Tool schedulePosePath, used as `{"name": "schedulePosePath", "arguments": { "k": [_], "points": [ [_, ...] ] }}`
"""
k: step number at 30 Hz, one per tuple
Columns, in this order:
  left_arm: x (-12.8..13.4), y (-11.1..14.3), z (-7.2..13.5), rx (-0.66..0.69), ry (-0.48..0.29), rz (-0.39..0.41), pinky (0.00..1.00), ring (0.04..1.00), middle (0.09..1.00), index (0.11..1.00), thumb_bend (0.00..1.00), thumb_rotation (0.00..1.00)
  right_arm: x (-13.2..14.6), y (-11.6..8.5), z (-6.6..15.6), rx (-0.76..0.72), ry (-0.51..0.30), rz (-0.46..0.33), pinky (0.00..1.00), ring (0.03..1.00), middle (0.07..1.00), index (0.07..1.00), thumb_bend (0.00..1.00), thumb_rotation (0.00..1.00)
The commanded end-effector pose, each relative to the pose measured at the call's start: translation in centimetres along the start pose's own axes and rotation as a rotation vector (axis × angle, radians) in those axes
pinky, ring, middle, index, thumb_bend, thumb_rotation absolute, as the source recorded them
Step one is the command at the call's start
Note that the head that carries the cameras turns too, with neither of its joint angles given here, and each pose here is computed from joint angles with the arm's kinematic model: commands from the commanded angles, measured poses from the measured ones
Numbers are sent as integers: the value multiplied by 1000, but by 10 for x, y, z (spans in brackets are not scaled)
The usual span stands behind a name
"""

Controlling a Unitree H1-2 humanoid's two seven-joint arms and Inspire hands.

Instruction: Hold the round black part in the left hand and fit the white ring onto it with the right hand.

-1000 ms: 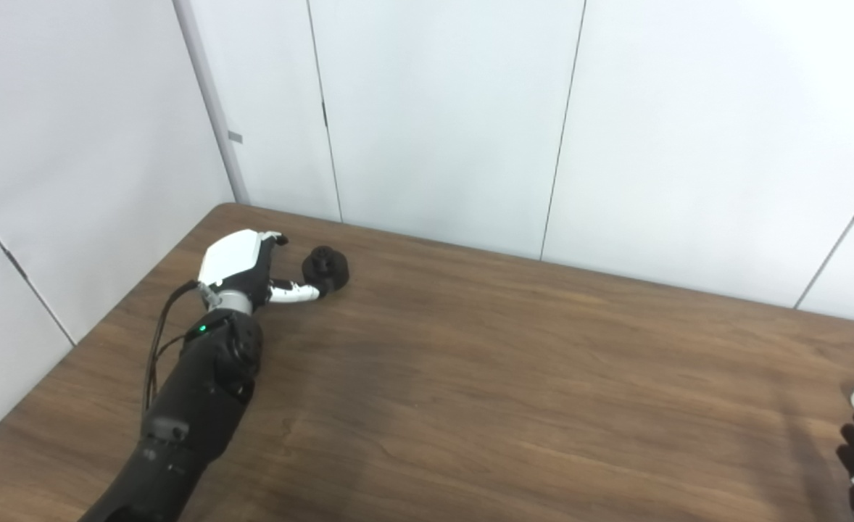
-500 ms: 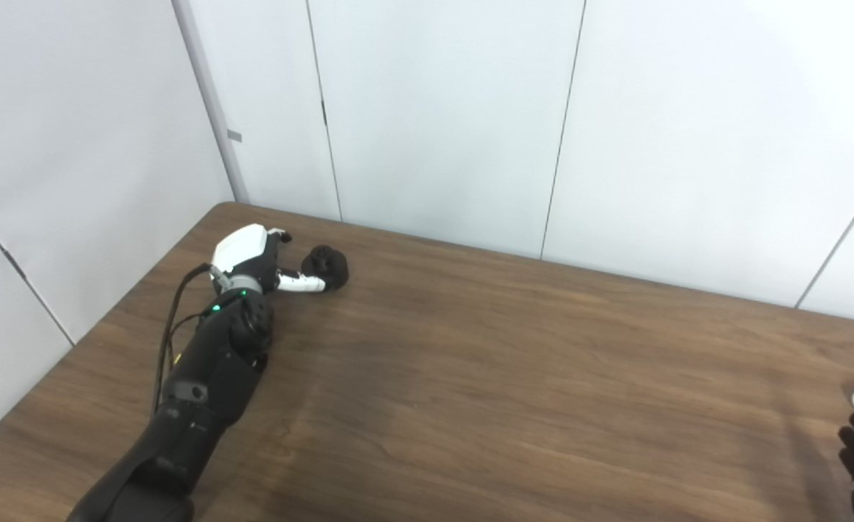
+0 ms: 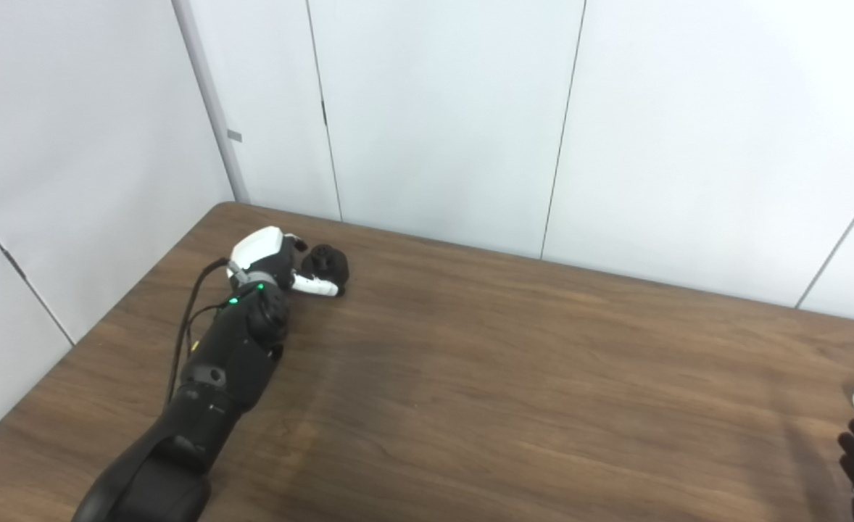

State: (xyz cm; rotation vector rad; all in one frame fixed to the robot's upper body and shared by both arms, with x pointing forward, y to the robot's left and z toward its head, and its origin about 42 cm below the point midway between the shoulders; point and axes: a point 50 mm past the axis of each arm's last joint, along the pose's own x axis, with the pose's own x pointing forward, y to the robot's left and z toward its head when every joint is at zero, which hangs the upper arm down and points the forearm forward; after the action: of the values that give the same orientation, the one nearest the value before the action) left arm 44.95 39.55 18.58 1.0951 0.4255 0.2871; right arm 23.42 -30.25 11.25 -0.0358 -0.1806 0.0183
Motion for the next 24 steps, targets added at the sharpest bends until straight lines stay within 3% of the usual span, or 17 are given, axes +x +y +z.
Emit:
{"name": "schedulePosePath", "arguments": {
  "k": [1,24],
  "points": [
    [8,33,17,10,-35,89,1000,993,927,833,930,342,-39,9,-35,53,156,-31,1000,962,967,966,555,1000],
    [6,34,13,26,-32,101,991,968,908,777,862,272,-40,8,-35,54,158,-37,1000,960,963,960,554,1000]
  ]
}}
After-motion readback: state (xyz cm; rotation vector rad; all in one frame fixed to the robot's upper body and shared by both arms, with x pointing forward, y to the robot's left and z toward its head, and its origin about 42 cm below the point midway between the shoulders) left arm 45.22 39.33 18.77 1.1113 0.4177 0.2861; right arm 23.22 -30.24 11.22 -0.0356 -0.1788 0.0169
